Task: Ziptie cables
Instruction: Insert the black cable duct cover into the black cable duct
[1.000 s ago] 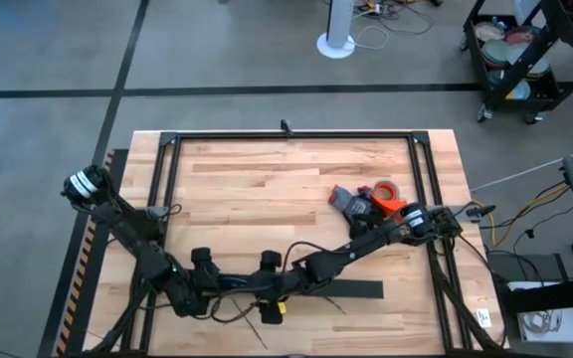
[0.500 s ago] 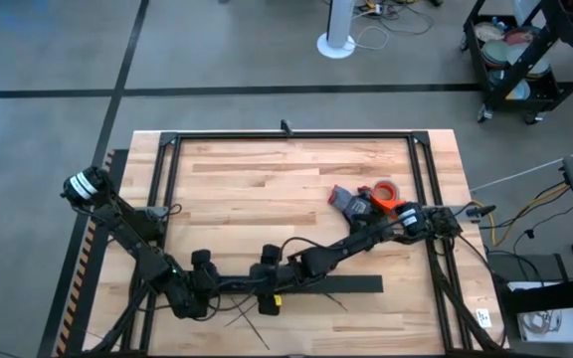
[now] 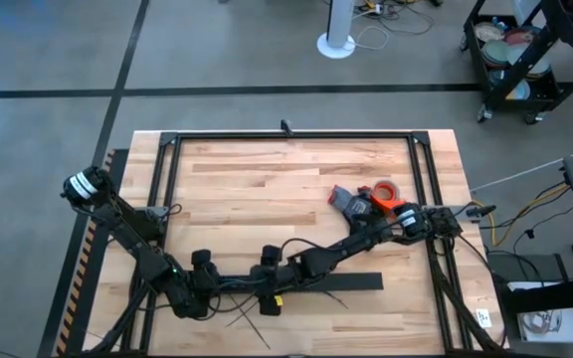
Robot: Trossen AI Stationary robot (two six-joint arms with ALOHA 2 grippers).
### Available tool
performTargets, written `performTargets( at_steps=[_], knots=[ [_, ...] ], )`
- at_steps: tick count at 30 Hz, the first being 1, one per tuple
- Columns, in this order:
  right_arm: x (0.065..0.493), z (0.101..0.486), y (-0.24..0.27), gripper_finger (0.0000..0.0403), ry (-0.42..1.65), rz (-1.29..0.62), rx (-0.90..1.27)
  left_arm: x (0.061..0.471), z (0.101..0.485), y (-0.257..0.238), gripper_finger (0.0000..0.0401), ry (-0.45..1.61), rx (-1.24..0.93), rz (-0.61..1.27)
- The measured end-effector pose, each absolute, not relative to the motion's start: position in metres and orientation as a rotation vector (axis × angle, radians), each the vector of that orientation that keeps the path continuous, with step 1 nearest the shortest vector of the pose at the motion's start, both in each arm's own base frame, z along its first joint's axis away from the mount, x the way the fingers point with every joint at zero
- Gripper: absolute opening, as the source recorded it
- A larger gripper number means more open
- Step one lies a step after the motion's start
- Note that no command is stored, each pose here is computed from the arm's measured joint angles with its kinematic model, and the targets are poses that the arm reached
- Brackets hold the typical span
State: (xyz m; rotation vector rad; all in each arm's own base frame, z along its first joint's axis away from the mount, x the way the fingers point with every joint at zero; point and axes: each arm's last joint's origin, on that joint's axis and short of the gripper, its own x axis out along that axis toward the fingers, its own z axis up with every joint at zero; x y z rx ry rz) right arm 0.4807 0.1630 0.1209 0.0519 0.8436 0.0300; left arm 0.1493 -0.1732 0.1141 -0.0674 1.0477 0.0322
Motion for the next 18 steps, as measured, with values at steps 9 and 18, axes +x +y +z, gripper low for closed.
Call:
performTargets(
  at_steps=[9,18],
  knots=[
    [0.4819,0.1222,0.1634,0.0216,0.829,0.033,0.065,0.1493,0.1139,-0.1735,0.0234,1.052,-0.070,0.025],
    [0.4819,0.1206,0.1631,0.0270,0.833,0.033,0.060,0.1493,0.1138,-0.1737,0.0233,1.053,-0.075,0.025]
  ],
)
